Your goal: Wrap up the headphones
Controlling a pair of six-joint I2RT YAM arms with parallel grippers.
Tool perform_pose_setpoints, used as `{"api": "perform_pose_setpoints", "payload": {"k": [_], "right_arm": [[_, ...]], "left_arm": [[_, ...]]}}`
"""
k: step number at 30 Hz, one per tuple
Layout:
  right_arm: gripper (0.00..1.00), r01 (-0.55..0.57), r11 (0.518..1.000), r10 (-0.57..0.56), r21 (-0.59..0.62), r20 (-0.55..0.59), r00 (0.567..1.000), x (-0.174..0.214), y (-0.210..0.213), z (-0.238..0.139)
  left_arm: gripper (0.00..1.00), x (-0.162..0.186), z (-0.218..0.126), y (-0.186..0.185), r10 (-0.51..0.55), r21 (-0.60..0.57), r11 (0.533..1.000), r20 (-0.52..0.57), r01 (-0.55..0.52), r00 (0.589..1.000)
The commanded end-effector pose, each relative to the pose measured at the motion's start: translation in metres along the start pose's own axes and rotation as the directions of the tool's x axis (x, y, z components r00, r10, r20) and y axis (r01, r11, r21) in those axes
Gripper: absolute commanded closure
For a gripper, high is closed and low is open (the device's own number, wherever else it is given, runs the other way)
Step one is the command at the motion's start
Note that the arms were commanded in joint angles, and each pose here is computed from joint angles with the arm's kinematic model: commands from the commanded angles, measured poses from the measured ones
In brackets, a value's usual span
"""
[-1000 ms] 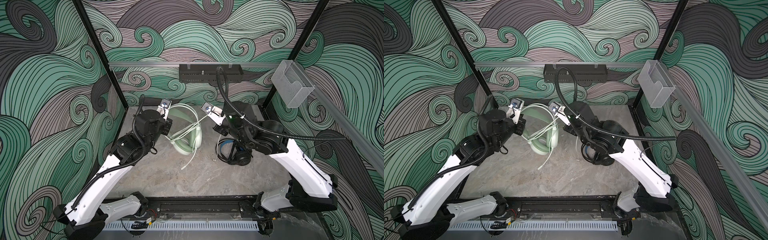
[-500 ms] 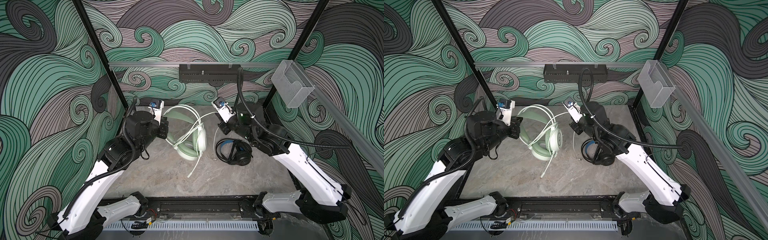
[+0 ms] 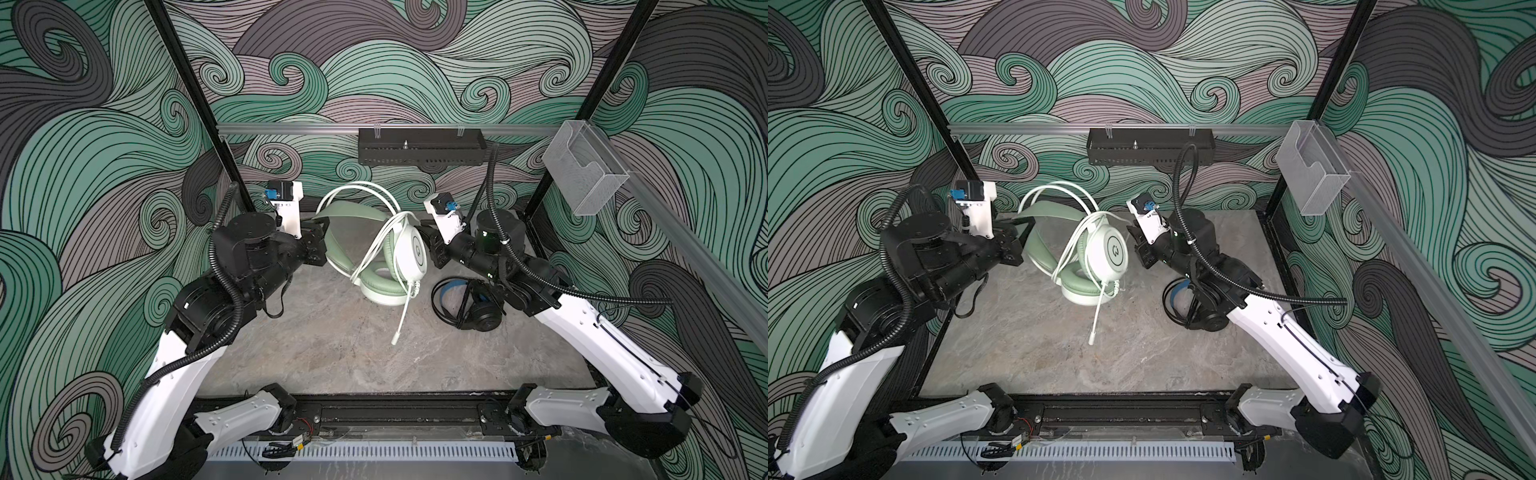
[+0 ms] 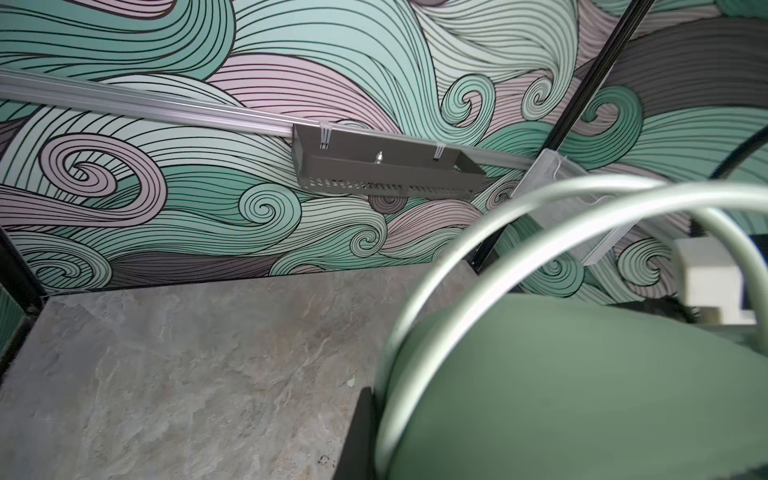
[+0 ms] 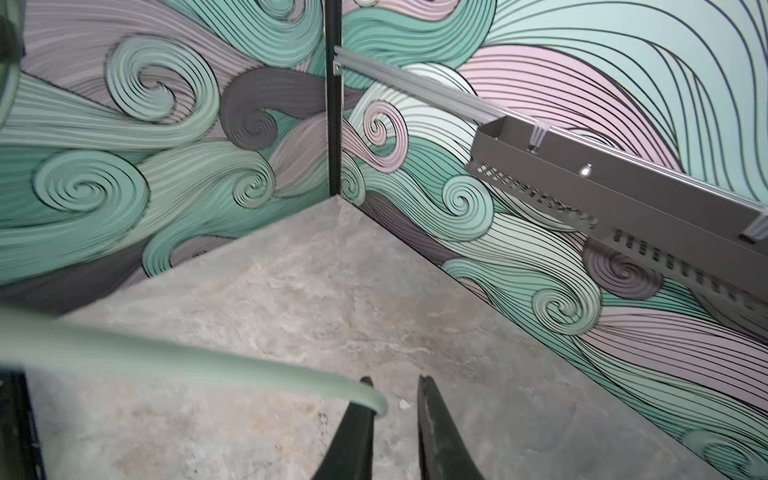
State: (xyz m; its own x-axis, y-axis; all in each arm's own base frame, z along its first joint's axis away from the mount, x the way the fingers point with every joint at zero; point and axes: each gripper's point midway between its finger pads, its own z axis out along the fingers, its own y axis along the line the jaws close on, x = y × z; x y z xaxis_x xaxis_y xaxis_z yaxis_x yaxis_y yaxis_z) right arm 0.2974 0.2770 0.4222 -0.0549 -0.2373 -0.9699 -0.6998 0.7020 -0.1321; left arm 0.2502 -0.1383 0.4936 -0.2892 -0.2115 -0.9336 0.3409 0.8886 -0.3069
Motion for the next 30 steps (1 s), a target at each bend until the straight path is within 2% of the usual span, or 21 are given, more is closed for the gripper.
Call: {"api": "perform_pose_setpoints", "payload": {"k": [1, 7, 14, 30], "right_arm": [[0.74, -0.044, 0.992, 0.062, -0.115, 0.158, 0.985, -0.036, 0.016, -0.008], [0.7, -0.107, 0.971, 0.151, -0.215, 0.2, 0.968, -0.039, 0.03, -0.005], [0.7, -0.235, 0.932, 0.283, -0.276, 0.15, 0.947, -0.006, 0.041, 0.003], [0.78, -0.308, 0.893, 0.324, -0.327, -0.007, 0.946, 0.063, 0.062, 0.034]], "left_arm": [[1.0, -0.035, -0.014, -0.022, -0.173, 0.13, 0.978, 0.086, 0.161, 0.981], [1.0, -0.04, -0.011, -0.029, -0.283, 0.179, 0.948, 0.088, 0.264, 0.955], [1.0, -0.056, -0.013, -0.035, -0.383, 0.235, 0.907, 0.121, 0.348, 0.916], [1.0, -0.066, -0.008, -0.039, -0.481, 0.287, 0.855, 0.13, 0.431, 0.867]]}}
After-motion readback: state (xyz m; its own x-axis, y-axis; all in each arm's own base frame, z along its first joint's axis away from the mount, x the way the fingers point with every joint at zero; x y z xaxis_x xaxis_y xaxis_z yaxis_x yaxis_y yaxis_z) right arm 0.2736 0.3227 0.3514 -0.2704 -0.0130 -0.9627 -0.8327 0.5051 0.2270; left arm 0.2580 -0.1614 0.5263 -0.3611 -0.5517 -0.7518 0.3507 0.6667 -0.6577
